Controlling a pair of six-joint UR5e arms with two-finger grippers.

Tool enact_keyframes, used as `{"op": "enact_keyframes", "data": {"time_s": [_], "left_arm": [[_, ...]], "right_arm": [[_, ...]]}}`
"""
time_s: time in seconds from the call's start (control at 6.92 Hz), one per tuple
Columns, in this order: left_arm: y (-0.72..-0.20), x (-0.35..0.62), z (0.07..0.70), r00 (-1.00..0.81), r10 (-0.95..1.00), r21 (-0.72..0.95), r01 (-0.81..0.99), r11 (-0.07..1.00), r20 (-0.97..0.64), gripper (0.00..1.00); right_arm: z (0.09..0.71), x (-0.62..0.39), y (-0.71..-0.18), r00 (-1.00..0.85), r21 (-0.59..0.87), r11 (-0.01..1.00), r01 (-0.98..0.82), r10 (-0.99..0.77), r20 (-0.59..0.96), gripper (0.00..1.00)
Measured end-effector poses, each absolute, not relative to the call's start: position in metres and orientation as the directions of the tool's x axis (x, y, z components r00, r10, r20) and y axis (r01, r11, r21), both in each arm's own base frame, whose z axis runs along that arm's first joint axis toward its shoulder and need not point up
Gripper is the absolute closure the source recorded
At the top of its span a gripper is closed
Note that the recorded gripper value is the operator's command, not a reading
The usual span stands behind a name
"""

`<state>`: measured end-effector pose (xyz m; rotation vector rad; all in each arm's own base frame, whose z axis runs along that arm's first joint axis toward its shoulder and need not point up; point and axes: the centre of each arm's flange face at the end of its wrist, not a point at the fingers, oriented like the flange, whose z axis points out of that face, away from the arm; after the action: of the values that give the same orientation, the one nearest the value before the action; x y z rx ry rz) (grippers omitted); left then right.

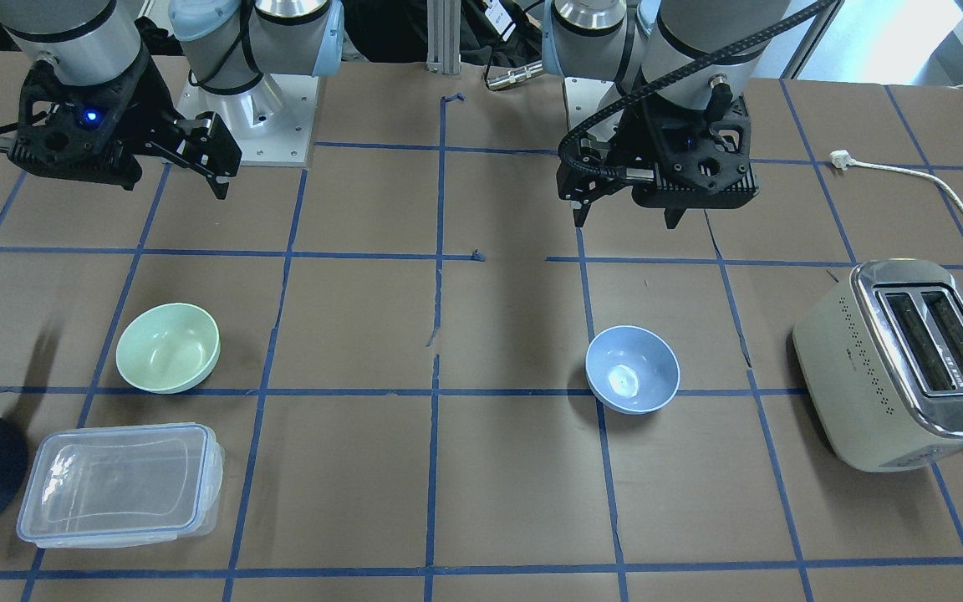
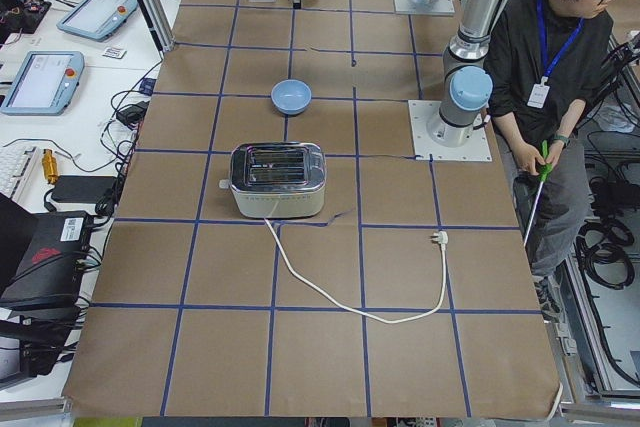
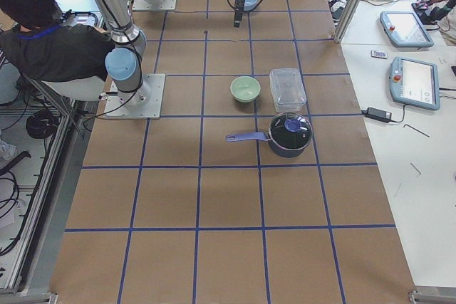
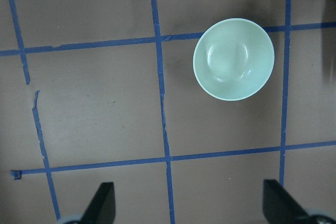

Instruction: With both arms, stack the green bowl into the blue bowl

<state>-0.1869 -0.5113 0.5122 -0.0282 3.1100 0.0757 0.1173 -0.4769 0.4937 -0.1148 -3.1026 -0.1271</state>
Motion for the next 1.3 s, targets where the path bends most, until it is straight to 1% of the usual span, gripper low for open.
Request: {"op": "enact_keyframes", "data": {"time_s": [1.01,1.16,1.3], "left_arm": [[-0.516,-0.173,0.509,-0.999,-0.039,0.058,-0.041,0.997,-0.030,0.00],[-0.519,-0.168,0.498,-0.998,-0.047,0.079,-0.049,0.996,-0.031,0.00],[-0.527,-0.165,0.467,-0.998,-0.049,0.109,-0.053,0.993,-0.036,0.00]], "right_arm": [[0.491,0.117,-0.476,-0.997,0.087,0.993,0.076,0.073,0.039,0.00],[0.490,0.117,-0.476,-0.997,0.087,0.993,0.076,0.072,0.039,0.00],[0.490,0.117,-0.476,-0.997,0.087,0.993,0.076,0.072,0.039,0.00]]}}
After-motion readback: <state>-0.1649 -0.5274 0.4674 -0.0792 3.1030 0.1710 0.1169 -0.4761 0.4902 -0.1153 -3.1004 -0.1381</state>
